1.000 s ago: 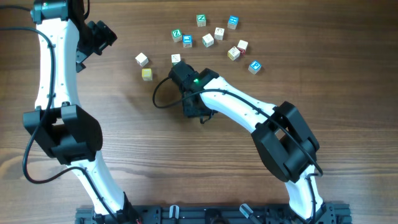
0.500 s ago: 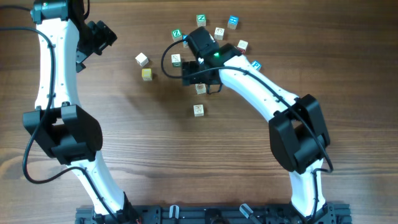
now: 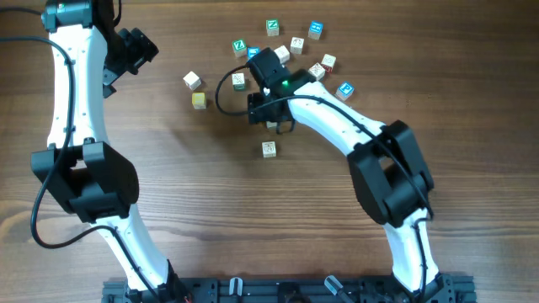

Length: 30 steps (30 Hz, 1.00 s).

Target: Form a tower

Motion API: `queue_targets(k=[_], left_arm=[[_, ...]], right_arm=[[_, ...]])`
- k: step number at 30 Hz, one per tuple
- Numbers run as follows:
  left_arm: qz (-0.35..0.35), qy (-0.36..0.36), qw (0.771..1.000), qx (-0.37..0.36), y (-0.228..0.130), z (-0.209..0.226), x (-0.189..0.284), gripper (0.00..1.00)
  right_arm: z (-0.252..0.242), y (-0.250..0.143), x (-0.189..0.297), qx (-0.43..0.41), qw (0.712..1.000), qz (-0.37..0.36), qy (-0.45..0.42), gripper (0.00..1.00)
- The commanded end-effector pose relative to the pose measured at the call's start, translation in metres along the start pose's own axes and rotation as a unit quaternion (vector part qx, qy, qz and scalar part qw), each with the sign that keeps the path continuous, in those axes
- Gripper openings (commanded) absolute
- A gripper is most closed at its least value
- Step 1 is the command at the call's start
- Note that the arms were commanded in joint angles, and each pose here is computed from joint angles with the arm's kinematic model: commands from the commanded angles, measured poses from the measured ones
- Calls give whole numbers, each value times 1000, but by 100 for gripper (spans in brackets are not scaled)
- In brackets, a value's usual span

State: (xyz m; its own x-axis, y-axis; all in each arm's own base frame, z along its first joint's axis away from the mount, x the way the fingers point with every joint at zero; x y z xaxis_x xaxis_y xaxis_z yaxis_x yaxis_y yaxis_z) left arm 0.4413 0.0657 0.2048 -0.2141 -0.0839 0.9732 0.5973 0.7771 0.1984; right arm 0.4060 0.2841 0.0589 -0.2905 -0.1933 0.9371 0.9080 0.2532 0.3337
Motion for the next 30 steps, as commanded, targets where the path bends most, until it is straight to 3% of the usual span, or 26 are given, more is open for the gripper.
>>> queue_targets(k=[1,13,21,27,30], left_arm=[[-5,-3,1000,-2,1,-1,4,100],[-5,-3,1000,-2,1,-1,4,100],[-5,-3,1000,-2,1,-1,4,100],[-5,-3,1000,-2,1,-1,4,100],[-5,-3,1000,-2,1,-1,4,100]], right_arm=[[-6,-12,-21,13,999,18,-23,66],[-5,2,-7,24,999,-4,-30,51],[-2,11,0,26,999,-17,-26,51],[-2,10,3,38,999,-13,-26,45],[-4,3,3,39,999,5,-31,38]])
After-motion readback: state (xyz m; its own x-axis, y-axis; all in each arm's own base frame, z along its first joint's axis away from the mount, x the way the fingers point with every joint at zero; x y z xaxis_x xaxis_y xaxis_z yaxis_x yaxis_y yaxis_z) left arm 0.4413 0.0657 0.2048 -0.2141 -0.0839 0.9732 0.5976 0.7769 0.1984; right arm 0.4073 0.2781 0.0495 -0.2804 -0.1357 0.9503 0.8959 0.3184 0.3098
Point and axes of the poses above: each gripper's point midway between its finger pads, its own x axis back along the fingers, its own z axis along the line the jaws close on, y = z × x, the point moved 4 cm from there along x, back along the fingers, and after that the axes turned 8 degrees about x, right-handed, at the moved point
